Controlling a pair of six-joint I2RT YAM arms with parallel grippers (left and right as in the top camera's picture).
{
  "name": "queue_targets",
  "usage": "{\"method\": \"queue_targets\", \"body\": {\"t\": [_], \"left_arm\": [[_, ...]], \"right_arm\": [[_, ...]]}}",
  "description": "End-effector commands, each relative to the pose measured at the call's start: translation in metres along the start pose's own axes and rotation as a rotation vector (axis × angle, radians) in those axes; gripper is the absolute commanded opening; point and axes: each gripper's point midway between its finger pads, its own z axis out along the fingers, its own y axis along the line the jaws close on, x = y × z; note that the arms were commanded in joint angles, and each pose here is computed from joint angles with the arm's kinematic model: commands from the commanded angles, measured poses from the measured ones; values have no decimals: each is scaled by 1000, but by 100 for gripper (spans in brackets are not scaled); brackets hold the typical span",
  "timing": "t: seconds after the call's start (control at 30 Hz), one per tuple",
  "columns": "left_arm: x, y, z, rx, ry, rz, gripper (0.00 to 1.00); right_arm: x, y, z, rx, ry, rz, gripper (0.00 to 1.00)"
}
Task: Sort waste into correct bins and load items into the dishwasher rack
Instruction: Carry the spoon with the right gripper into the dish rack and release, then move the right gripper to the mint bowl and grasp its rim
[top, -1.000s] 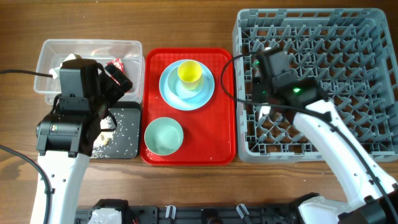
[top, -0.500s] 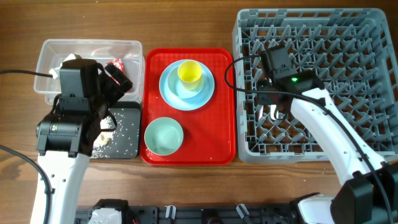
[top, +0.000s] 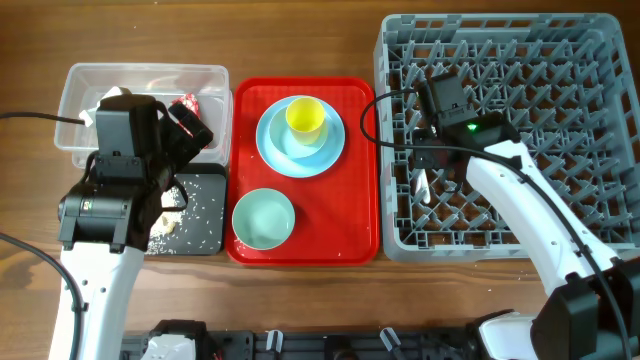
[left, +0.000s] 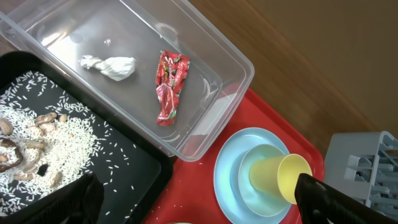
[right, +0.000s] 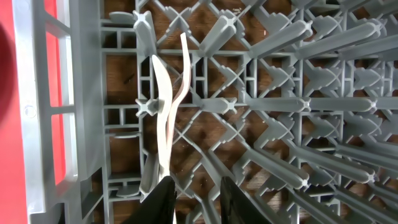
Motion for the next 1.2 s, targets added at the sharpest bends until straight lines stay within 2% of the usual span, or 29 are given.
{"method": "queue_targets", "body": {"t": [0.0,0.07,0.13,0.23,0.3,0.37,0.5,0.7,0.87,1.0,1.1,1.17], "left_arm": [[-5,-3,-3,12,-11,6,100],[-5,-3,-3,12,-11,6,100],[-5,-3,-3,12,-11,6,100],[-5,-3,-3,12,-11,6,100],[-5,-3,-3,12,-11,6,100],[-5,-3,-3,12,-11,6,100],[-5,-3,-3,12,-11,6,100],[-5,-3,-3,12,-11,6,100],[-5,-3,-3,12,-11,6,100],[-5,-3,-3,12,-11,6,100],[-5,-3,-3,12,-11,6,100],[-5,-3,-3,12,-11,6,100]], "right_arm": [[5,3,5,-10,22,-1,26],[4,20,5,-106,28,6,26],[3,44,0,-242,44,92,26],[-4,95,-21,-552,90,224,28],[-12,130,-47,-778,91,196,28],[-12,147,-59,-851,107,214,28],[-2,186,-79,-910,80,98,30],[12,241,-107,-952,-68,-142,32],[36,277,-122,-867,-228,-381,33],[53,308,-123,-801,-327,-498,33],[64,325,-103,-774,-309,-520,29],[77,335,-72,-744,-245,-525,19]]}}
